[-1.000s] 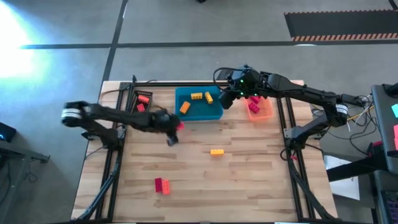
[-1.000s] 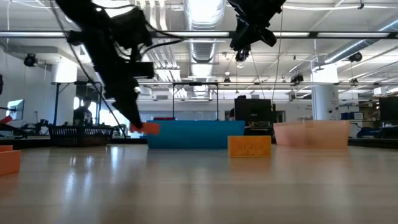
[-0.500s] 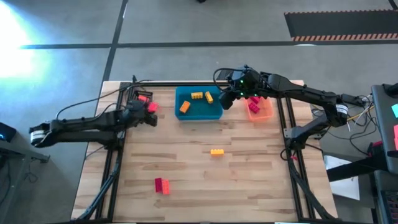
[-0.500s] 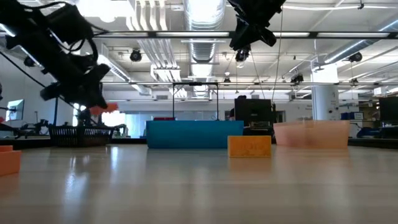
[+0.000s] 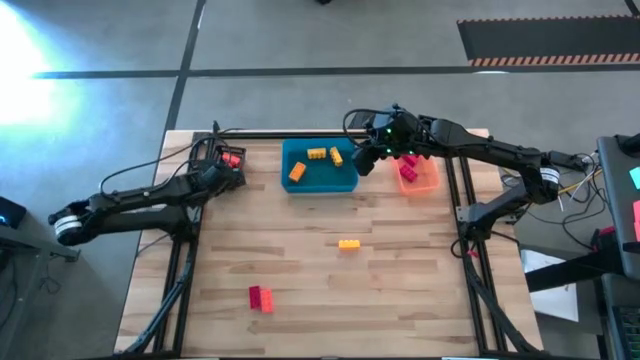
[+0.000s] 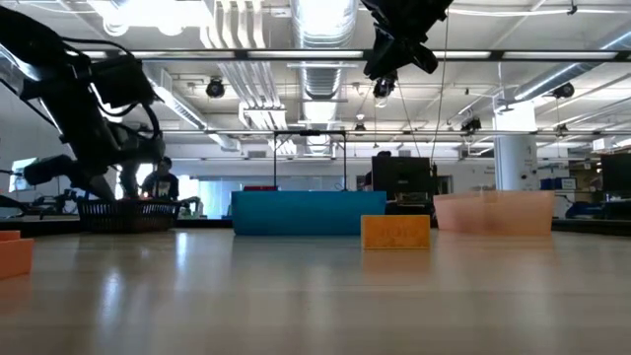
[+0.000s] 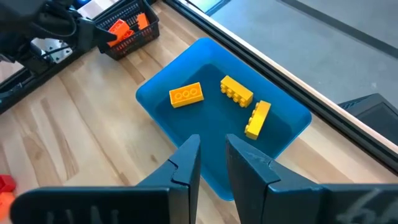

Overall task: Sort & place blocks by color
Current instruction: Put the orange game piece into the black bin, then put the yellow game piece into the blue bin

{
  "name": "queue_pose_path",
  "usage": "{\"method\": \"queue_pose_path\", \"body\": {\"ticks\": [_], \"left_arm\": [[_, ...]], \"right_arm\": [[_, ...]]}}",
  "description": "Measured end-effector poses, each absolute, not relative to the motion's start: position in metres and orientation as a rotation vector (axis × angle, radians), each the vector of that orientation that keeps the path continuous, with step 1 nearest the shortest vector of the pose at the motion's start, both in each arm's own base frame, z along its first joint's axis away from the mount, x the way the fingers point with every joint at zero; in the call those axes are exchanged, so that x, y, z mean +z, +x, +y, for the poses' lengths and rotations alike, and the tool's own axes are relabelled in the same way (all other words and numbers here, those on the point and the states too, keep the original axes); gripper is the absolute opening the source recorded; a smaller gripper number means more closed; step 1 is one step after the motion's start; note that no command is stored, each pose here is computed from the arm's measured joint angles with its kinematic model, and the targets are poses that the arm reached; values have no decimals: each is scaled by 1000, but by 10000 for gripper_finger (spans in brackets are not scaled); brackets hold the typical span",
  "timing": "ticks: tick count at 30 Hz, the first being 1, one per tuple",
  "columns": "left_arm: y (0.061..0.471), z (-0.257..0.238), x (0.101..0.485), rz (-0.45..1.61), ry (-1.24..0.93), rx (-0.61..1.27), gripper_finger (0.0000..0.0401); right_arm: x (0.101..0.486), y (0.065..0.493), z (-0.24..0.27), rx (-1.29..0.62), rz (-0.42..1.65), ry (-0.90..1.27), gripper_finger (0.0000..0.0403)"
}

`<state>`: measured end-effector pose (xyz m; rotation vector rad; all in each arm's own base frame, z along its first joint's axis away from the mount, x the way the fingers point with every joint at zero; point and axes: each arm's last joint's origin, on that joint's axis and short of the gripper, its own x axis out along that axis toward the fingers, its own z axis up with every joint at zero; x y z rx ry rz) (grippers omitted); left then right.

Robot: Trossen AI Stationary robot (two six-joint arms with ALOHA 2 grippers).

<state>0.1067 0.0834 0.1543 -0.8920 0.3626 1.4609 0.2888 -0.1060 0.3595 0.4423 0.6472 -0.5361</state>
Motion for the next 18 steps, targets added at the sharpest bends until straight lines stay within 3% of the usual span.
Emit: {"method": "queue_pose_path", "body": {"ticks": [8,18], "left_arm": [[108,84,151,388,-939,1447,217],[111,84,175,332,-920,1344,232]], "right_arm": [[359,289,-104,-539,646,465,63],[359,293,-93,-505,655,460,63]]}}
